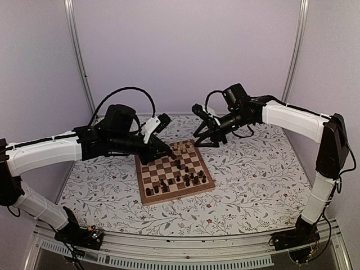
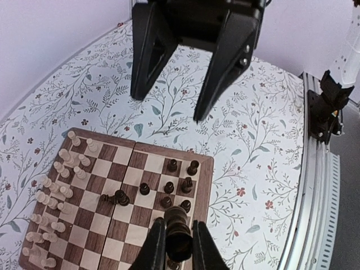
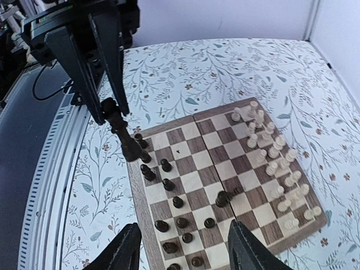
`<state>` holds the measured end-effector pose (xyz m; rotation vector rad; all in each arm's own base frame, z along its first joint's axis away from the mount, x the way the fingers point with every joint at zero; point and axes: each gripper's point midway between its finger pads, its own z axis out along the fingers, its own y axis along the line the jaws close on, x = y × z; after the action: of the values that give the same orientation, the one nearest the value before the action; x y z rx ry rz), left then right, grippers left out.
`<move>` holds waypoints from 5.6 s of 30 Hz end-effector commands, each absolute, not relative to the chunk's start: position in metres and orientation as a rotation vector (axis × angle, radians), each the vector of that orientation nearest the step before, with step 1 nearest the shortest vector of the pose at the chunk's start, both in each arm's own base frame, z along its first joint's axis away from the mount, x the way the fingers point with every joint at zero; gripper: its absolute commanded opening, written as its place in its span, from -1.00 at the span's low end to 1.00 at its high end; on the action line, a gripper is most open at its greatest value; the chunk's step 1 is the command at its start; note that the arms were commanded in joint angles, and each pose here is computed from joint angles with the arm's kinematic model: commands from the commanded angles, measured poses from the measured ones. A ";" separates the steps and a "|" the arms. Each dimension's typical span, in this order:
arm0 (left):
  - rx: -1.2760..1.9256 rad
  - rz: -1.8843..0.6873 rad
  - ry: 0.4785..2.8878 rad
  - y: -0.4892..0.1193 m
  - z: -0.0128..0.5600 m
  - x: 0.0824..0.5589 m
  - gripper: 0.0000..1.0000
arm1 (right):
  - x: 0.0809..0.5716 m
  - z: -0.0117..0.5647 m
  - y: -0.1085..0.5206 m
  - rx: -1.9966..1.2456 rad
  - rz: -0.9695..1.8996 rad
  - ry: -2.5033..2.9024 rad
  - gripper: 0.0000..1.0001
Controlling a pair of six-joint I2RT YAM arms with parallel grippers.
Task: Set up the chess pieces on the board
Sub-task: Place the chess piece on the chessboard, then pick up the chess piece from the chessboard.
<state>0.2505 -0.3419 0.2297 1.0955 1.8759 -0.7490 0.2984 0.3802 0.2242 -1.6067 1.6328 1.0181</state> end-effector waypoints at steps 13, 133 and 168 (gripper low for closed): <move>1.261 -0.636 2.076 -0.352 0.153 0.240 -0.91 | 0.347 0.191 0.323 -1.443 0.699 1.807 0.13; 0.649 -0.287 2.071 -0.245 0.240 0.383 -0.01 | 0.344 0.078 0.446 -1.638 0.539 2.087 -0.21; 0.555 -0.717 2.137 -0.279 0.207 0.377 0.01 | 0.315 0.142 0.442 -1.751 0.634 1.844 -0.93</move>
<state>0.3811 -0.2621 0.2131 0.6311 2.1341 -0.4560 0.3260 0.4410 0.0868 -1.7299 2.0197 0.5826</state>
